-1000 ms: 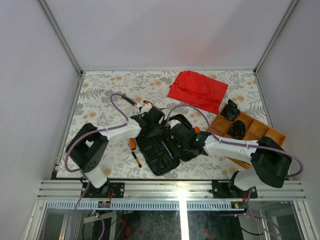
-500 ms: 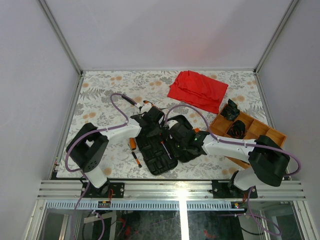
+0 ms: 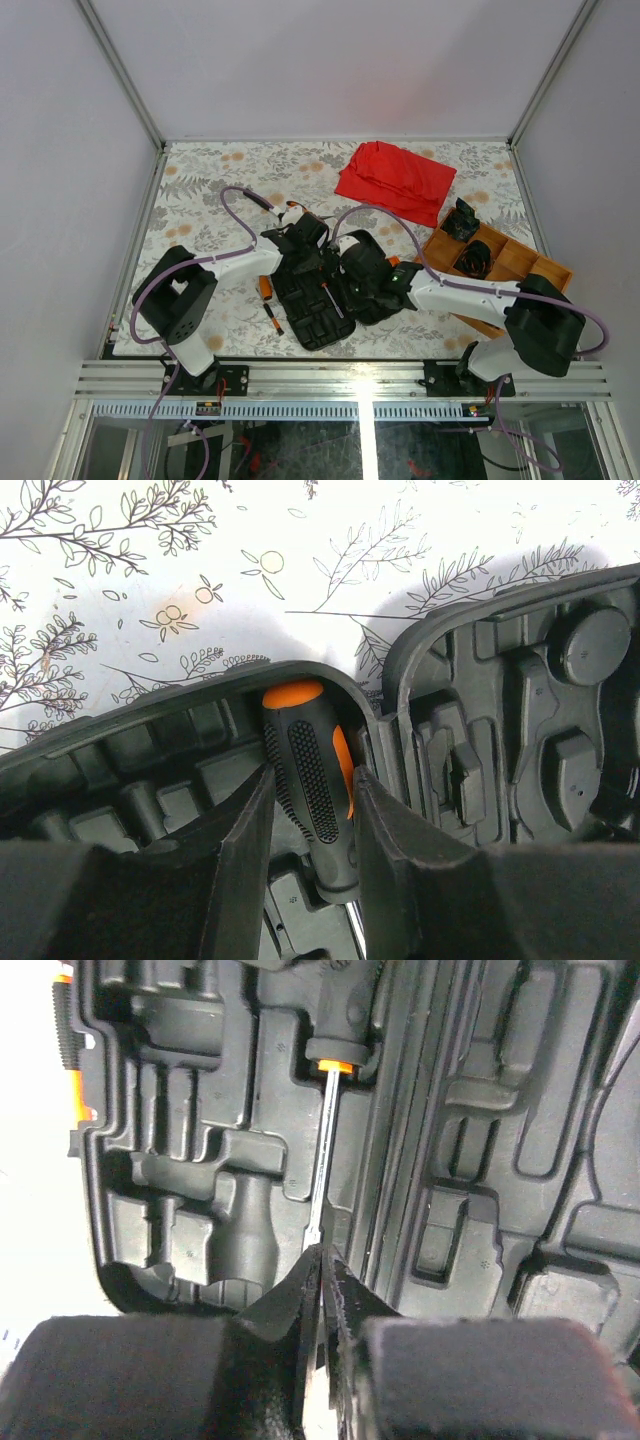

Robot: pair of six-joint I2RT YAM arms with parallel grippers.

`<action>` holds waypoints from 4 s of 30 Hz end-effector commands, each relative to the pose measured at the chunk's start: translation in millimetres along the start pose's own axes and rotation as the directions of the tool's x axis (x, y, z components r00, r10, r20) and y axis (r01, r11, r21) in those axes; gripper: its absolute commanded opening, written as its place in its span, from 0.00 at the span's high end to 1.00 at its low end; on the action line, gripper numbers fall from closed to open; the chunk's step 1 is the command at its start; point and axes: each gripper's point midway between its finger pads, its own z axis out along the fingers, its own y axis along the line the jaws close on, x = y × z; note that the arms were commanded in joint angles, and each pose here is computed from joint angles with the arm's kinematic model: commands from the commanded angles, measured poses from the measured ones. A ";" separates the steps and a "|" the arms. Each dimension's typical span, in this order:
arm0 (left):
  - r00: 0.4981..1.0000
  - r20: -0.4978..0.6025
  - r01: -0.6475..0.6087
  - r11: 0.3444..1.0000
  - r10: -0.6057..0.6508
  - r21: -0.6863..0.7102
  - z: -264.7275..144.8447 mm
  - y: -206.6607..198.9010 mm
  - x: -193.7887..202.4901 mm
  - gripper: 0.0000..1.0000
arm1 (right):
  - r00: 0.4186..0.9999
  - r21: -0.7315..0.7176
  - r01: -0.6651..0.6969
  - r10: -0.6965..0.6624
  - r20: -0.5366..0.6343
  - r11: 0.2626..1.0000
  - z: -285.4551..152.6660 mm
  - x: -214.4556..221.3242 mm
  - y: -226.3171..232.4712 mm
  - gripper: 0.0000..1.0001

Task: Sort the tools into containers

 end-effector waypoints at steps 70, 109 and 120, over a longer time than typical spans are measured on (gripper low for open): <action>0.997 -0.078 -0.015 0.998 0.010 -0.067 21.7 31.0 32.4 1.00 | 0.935 0.326 -0.014 0.127 -0.331 0.945 42.2 86.3 -35.0 1.00; 0.974 -0.200 -0.127 0.989 0.108 -0.081 41.6 48.0 71.1 1.00 | 0.804 0.572 0.148 0.239 -0.545 0.807 53.6 188.6 -102.3 1.00; 0.980 -0.185 -0.088 0.993 0.071 -0.083 23.7 69.8 60.1 1.00 | 0.867 0.568 0.126 0.188 -0.462 0.814 13.2 135.8 -109.8 1.00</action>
